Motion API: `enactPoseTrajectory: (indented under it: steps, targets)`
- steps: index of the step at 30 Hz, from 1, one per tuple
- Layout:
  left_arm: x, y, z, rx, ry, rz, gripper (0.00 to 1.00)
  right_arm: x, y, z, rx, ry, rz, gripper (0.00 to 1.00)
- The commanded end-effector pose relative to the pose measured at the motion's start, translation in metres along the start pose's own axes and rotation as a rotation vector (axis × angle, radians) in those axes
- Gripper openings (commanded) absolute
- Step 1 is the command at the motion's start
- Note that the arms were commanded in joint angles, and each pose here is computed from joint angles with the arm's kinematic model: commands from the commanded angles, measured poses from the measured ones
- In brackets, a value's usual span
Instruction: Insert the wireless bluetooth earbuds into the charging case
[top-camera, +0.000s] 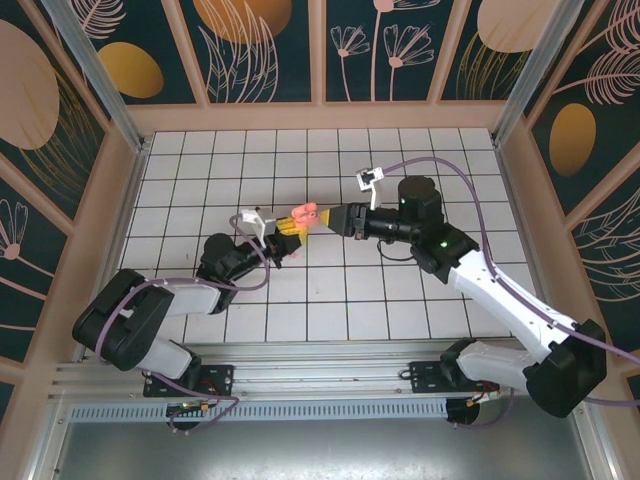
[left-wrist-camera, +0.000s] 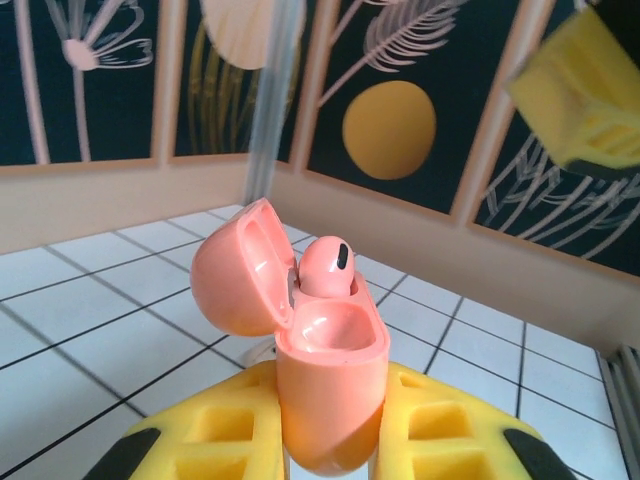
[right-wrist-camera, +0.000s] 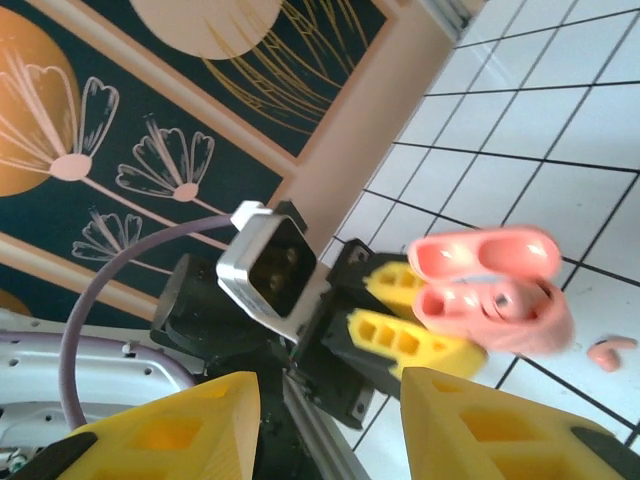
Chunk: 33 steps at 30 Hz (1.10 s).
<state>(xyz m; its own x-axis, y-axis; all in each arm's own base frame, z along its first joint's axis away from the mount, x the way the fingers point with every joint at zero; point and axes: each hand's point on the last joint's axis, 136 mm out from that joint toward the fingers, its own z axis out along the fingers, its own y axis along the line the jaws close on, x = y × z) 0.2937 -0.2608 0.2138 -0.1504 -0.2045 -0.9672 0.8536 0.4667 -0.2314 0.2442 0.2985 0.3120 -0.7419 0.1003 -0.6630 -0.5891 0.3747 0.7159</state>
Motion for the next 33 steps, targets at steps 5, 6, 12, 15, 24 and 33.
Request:
enactPoseTrajectory:
  steps: [5,6,12,15,24,33]
  targets:
    - [-0.015,0.038,-0.025,-0.101,-0.035,-0.112,0.02,-0.003,-0.011,0.013,0.106,0.020,0.012,0.42]
    - [-0.015,0.044,-0.030,-0.120,-0.036,-0.120,0.02,-0.002,-0.014,0.017,0.131,0.028,0.021,0.42]
    - [-0.013,0.077,-0.055,-0.243,-0.038,-0.188,0.02,0.010,-0.034,0.043,0.265,0.112,0.071,0.42]
    - [-0.016,0.090,-0.069,-0.291,-0.056,-0.215,0.02,0.019,-0.042,0.059,0.311,0.165,0.086,0.42]
    - [-0.005,0.123,-0.096,-0.438,-0.059,-0.297,0.02,0.062,-0.076,0.104,0.499,0.364,0.127,0.43]
    - [0.007,0.139,-0.107,-0.493,-0.066,-0.347,0.02,0.104,-0.110,0.133,0.671,0.529,0.148,0.44]
